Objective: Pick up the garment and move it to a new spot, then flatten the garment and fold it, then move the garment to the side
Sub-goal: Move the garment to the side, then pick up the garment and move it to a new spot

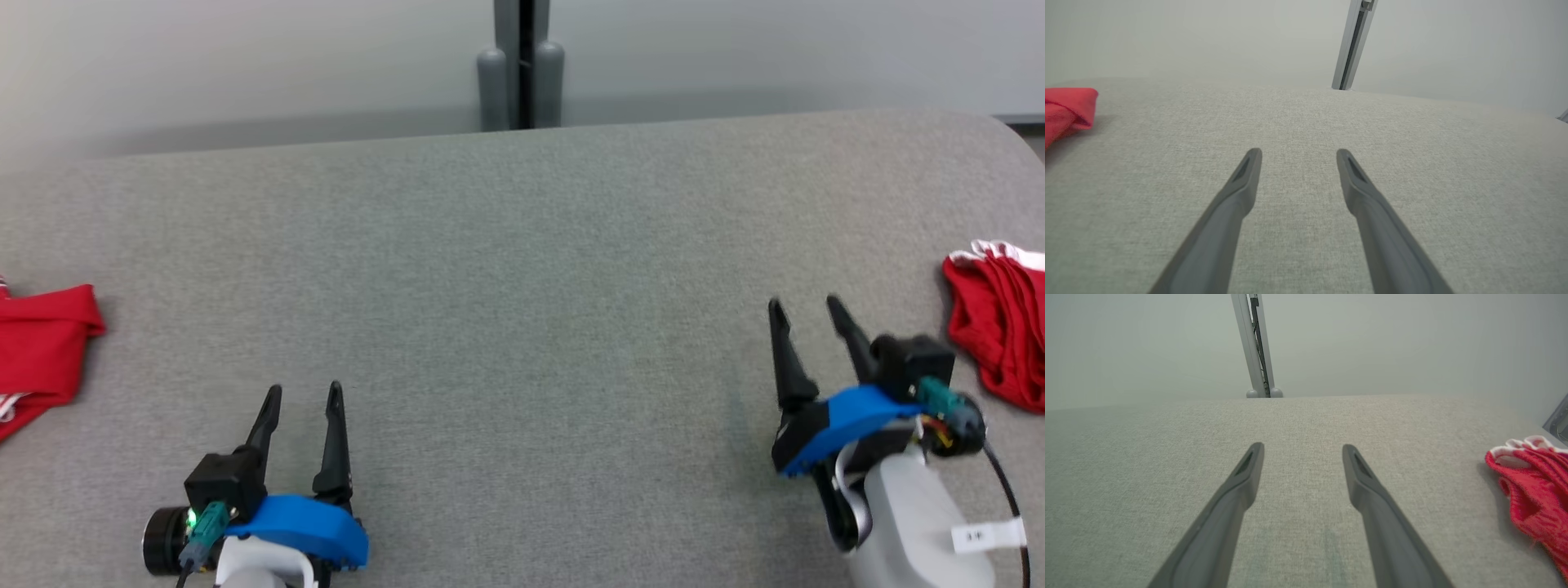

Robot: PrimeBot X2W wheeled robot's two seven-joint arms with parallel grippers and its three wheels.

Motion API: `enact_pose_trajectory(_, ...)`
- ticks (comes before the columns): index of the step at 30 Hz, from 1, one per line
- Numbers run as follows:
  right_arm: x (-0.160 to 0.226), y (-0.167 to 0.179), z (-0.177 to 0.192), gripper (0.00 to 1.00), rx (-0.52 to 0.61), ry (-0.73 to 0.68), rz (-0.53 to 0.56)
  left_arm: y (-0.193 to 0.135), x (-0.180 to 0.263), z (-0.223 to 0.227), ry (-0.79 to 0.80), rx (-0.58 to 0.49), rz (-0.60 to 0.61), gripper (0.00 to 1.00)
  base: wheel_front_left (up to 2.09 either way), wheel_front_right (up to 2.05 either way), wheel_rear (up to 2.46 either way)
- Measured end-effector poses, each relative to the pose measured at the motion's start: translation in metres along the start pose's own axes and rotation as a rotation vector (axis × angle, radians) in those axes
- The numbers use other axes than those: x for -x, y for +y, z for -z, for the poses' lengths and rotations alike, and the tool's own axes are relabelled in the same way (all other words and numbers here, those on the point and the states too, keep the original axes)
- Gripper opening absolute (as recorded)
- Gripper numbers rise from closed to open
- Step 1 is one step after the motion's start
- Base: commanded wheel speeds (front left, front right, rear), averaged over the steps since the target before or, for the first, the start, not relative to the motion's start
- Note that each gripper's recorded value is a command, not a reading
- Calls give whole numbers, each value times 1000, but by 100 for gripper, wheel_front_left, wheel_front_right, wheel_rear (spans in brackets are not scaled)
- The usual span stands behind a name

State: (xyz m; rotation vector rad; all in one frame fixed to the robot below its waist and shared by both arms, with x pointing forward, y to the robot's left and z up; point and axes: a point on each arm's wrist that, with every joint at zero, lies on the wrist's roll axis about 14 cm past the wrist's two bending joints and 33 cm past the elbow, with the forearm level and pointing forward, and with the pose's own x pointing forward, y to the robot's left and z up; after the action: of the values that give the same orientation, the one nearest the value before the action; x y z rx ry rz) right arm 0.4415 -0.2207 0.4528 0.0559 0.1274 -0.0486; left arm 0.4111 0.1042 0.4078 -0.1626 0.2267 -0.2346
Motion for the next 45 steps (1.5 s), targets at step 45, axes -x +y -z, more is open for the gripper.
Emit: enact_pose_trajectory(45, 62, 96, 40, 100, -40, 87, -267, 71, 119, 5, -54, 83, -322, 100, 0, 0, 0)
